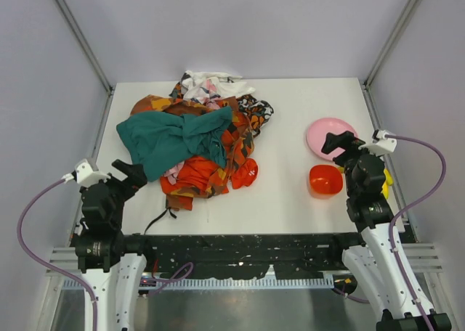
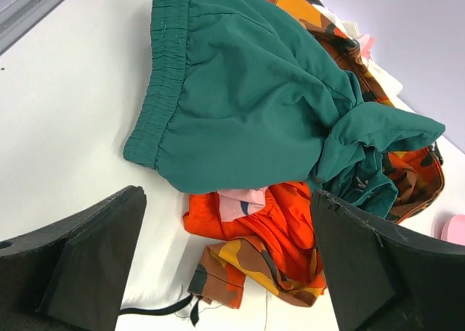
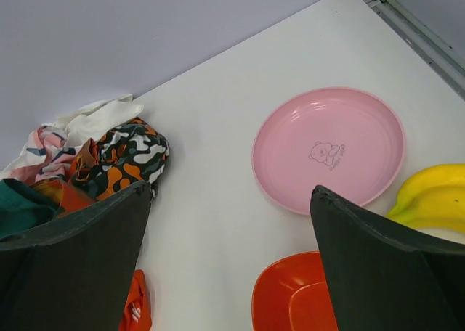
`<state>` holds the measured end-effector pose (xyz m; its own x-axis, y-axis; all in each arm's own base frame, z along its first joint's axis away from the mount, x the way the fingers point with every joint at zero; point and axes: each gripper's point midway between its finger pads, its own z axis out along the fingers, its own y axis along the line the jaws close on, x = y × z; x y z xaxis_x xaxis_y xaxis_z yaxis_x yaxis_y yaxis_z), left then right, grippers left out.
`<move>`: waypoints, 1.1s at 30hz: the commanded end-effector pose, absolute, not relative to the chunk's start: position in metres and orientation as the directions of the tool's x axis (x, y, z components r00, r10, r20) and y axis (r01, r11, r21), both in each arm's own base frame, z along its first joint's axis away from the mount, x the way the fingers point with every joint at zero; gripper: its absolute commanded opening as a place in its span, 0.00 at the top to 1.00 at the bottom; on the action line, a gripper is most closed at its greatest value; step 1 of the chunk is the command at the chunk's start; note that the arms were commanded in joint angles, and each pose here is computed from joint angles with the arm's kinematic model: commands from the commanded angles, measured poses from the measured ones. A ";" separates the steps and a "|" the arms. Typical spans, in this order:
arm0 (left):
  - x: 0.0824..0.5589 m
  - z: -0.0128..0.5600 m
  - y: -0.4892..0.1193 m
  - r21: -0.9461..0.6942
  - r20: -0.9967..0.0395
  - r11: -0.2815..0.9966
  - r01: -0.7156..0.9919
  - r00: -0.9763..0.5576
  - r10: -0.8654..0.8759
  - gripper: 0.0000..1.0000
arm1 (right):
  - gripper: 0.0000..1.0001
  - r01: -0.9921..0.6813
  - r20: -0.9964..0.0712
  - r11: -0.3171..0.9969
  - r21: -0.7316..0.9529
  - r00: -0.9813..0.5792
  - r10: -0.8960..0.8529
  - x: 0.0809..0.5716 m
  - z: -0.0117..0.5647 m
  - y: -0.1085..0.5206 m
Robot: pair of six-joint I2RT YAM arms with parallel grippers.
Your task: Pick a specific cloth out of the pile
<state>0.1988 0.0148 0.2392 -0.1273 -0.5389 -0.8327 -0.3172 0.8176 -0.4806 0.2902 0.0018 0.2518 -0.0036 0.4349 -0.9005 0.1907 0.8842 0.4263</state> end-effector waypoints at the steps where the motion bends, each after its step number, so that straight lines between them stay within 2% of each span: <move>1: 0.196 0.254 0.014 -0.478 -0.845 0.828 -0.293 -0.106 -0.525 0.00 | 0.05 0.123 -0.900 0.892 0.435 0.030 0.435 0.294 0.269 0.010; 4: 0.206 0.263 -0.003 -0.491 -0.840 0.848 -0.200 -0.151 -0.522 0.00 | 0.05 0.038 -0.909 0.908 0.417 0.026 0.416 0.298 0.276 0.023; 7: 0.226 0.280 -0.048 -0.538 -0.818 0.843 0.033 -0.262 -0.512 0.00 | 0.05 -0.040 -0.916 0.916 0.400 -0.003 0.400 0.300 0.274 0.037; 9: 0.245 0.280 -0.068 -0.561 -0.795 0.821 0.103 -0.344 -0.500 0.00 | 0.05 -0.065 -0.921 0.919 0.389 -0.026 0.389 0.301 0.270 0.043; 13: 0.279 0.279 -0.105 -0.368 -0.870 0.920 0.133 -0.398 -0.291 0.00 | 0.05 -0.055 -0.925 0.924 0.379 -0.060 0.376 0.305 0.261 0.043; 17: 0.302 0.274 -0.186 -0.263 -0.857 0.903 0.340 -0.513 -0.057 0.00 | 0.05 -0.073 -0.928 0.926 0.370 -0.078 0.364 0.305 0.258 0.047; 22: 0.331 0.241 -0.242 -0.051 -0.808 0.925 0.377 -0.560 0.184 0.00 | 0.05 -0.212 -0.930 0.906 0.367 -0.121 0.348 0.303 0.254 0.072; 24: 0.341 0.222 -0.260 0.000 -0.765 0.916 0.401 -0.590 0.258 0.00 | 0.05 -0.209 -0.922 0.900 0.381 -0.155 0.355 0.305 0.249 0.075; 27: 0.355 0.201 -0.278 0.022 -0.709 0.919 0.393 -0.643 0.291 0.00 | 0.05 -0.208 -0.917 0.899 0.384 -0.196 0.347 0.310 0.244 0.078; 33: 0.375 0.168 -0.307 0.005 -0.658 0.912 0.411 -0.685 0.313 0.00 | 0.05 -0.259 -0.907 0.876 0.407 -0.231 0.353 0.313 0.235 0.090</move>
<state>0.3649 -0.3042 0.1647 -0.6841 0.2983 -0.6656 0.4133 0.9104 -0.0168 0.3094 0.0785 0.2113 -0.2812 0.3488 -0.8940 -0.1674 0.8995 0.4036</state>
